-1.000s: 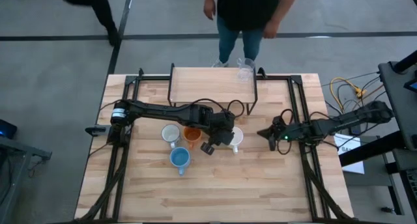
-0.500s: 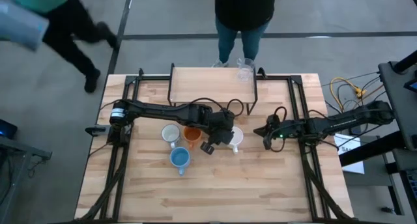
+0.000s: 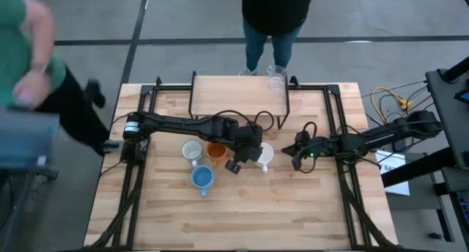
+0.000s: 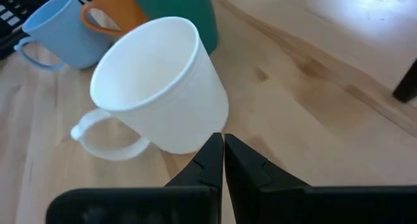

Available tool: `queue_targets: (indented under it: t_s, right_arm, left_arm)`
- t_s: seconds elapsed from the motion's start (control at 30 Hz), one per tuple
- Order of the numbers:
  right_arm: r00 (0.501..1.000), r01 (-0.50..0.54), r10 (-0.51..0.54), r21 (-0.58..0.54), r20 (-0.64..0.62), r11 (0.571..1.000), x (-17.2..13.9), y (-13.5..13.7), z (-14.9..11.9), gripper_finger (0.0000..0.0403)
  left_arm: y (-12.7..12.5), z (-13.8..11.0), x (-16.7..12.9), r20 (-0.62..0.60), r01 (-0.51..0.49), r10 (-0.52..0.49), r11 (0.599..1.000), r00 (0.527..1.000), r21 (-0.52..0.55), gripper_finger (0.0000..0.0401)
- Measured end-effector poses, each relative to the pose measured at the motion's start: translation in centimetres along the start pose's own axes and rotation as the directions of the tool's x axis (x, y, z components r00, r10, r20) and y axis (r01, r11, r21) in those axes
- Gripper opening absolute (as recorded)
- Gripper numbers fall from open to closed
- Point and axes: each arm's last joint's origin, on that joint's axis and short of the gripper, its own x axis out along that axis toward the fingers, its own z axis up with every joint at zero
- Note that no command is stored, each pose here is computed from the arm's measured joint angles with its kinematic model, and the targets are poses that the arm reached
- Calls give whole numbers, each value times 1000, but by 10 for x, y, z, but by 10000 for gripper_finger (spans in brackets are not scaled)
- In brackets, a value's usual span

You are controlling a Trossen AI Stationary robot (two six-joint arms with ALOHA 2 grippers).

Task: Stack small to large cups/mugs on shelf
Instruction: Put the white mug on the shelf

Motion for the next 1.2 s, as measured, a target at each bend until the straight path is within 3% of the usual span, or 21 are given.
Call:
queue_targets:
  t_s: [0.47,0.7,0.97,1.2]
  right_arm:
    - [1000,-8,8,-16,-2,1000,14,4,-1,8]
    - [999,-36,34,-92,-22,995,27,16,18,8]
    - [995,-38,29,-90,-90,995,43,13,19,8]
    - [995,-77,71,-82,-71,994,51,16,18,8]
  left_arm:
    - [-3,-2,-1,-29,19,-19,1000,999,0,68]
    - [-3,-2,-1,-29,19,-19,1000,999,0,68]
    - [-3,-2,-2,-28,19,-19,1000,999,-1,68]
    - [-3,-2,-2,-27,18,-18,1000,999,-1,68]
